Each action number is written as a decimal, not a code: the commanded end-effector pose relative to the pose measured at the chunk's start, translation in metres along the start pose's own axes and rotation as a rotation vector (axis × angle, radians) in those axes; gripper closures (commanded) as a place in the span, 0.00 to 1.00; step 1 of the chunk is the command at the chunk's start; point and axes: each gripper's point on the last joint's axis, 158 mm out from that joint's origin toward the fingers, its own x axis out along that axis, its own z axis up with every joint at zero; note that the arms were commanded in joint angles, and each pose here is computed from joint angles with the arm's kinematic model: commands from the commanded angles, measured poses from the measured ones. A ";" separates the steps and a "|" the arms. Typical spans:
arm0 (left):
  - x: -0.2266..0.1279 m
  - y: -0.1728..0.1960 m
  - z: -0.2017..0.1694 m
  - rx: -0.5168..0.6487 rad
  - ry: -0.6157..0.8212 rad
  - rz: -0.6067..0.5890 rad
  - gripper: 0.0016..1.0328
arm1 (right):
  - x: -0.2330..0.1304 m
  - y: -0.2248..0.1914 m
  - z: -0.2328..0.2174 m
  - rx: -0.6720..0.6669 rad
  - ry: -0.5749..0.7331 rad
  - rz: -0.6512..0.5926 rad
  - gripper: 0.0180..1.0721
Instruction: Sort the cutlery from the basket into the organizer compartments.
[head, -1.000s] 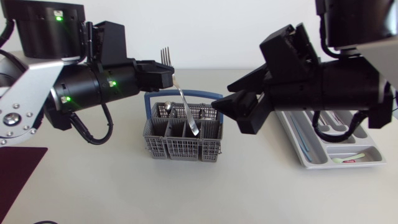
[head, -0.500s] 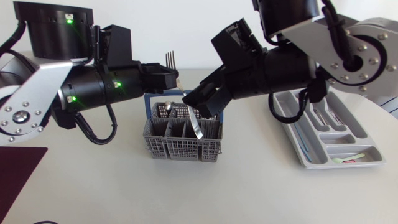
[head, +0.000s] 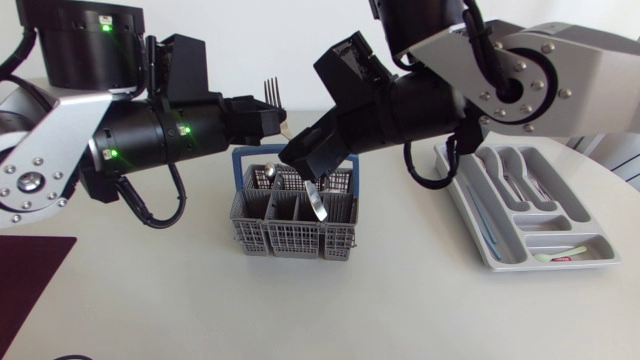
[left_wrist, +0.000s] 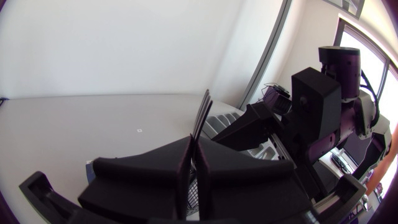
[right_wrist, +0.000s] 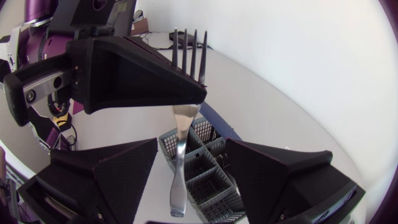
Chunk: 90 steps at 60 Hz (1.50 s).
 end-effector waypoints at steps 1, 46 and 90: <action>0.001 -0.003 0.012 -0.027 -0.023 -0.016 0.97 | 0.004 -0.001 0.007 0.017 -0.012 -0.004 0.34; 0.003 -0.004 0.014 -0.041 -0.030 -0.017 0.93 | 0.004 0.005 0.000 0.007 -0.003 -0.002 0.95; -0.076 0.045 0.104 0.052 -0.269 0.149 0.48 | -0.062 -0.043 -0.021 0.058 0.007 -0.126 0.95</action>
